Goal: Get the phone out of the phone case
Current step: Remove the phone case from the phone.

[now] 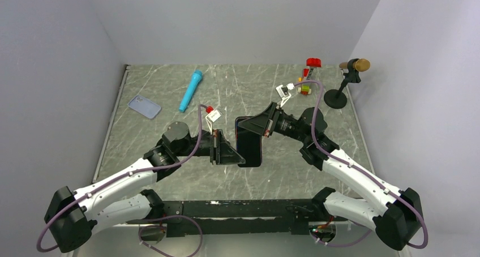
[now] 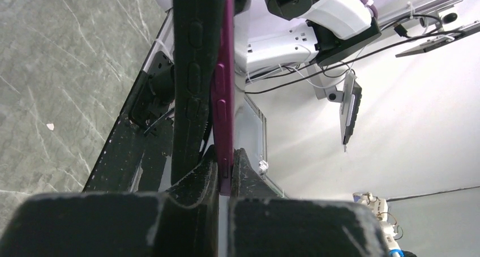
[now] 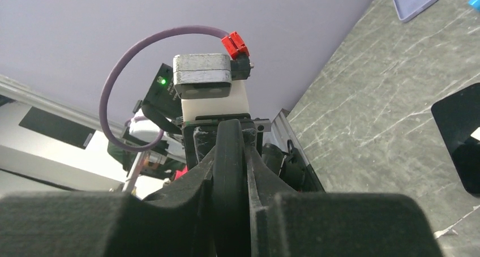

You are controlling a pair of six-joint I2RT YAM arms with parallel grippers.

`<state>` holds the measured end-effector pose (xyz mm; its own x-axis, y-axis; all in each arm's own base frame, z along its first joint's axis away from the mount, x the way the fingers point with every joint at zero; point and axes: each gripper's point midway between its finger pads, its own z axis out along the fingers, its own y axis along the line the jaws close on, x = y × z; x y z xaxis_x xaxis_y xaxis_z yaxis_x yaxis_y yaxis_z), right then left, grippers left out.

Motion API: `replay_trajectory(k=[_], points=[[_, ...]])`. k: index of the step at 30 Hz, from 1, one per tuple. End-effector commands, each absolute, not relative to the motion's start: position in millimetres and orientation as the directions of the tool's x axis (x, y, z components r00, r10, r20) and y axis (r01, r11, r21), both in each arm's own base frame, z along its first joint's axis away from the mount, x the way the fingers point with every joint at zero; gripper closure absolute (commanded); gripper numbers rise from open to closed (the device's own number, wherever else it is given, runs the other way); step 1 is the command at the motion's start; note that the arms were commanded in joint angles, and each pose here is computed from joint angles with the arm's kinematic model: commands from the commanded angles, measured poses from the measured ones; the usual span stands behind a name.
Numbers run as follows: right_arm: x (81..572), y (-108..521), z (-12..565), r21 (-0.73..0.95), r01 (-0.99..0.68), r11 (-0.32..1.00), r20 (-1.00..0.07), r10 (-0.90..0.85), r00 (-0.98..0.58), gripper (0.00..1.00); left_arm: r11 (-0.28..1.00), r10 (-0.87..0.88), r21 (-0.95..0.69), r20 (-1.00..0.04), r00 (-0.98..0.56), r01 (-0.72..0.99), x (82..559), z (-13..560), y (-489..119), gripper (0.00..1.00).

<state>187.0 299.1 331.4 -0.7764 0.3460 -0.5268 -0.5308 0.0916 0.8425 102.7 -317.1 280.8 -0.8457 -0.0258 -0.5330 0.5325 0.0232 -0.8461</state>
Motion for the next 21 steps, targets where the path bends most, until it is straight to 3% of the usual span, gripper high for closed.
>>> replay_trajectory(k=[1,5,12,16,21], points=[[183.1,296.8,343.0,0.834,-0.547,0.068,-0.531,0.367,-0.764,0.71,-0.006,-0.174,-0.796,-0.595,-0.785,0.605,125.2,324.1,-309.7,1.0],[182.6,296.2,344.5,0.829,-0.556,0.061,-0.536,0.372,-0.758,0.42,-0.039,-0.198,-0.799,-0.583,-0.788,0.601,126.4,337.0,-301.7,1.0],[176.8,300.0,348.3,0.817,-0.576,-0.014,-0.534,0.357,-0.766,0.2,-0.048,-0.257,-0.797,-0.572,-0.779,0.602,132.0,353.1,-285.4,1.0],[179.2,293.7,335.3,0.84,-0.542,-0.016,-0.501,0.356,-0.789,0.16,-0.056,-0.304,-0.799,-0.558,-0.773,0.599,136.5,365.8,-270.4,1.0],[183.4,278.3,327.5,0.846,-0.533,-0.03,-0.484,0.375,-0.79,0.24,-0.042,-0.341,-0.806,-0.543,-0.767,0.59,141.9,382.0,-250.2,1.0]])
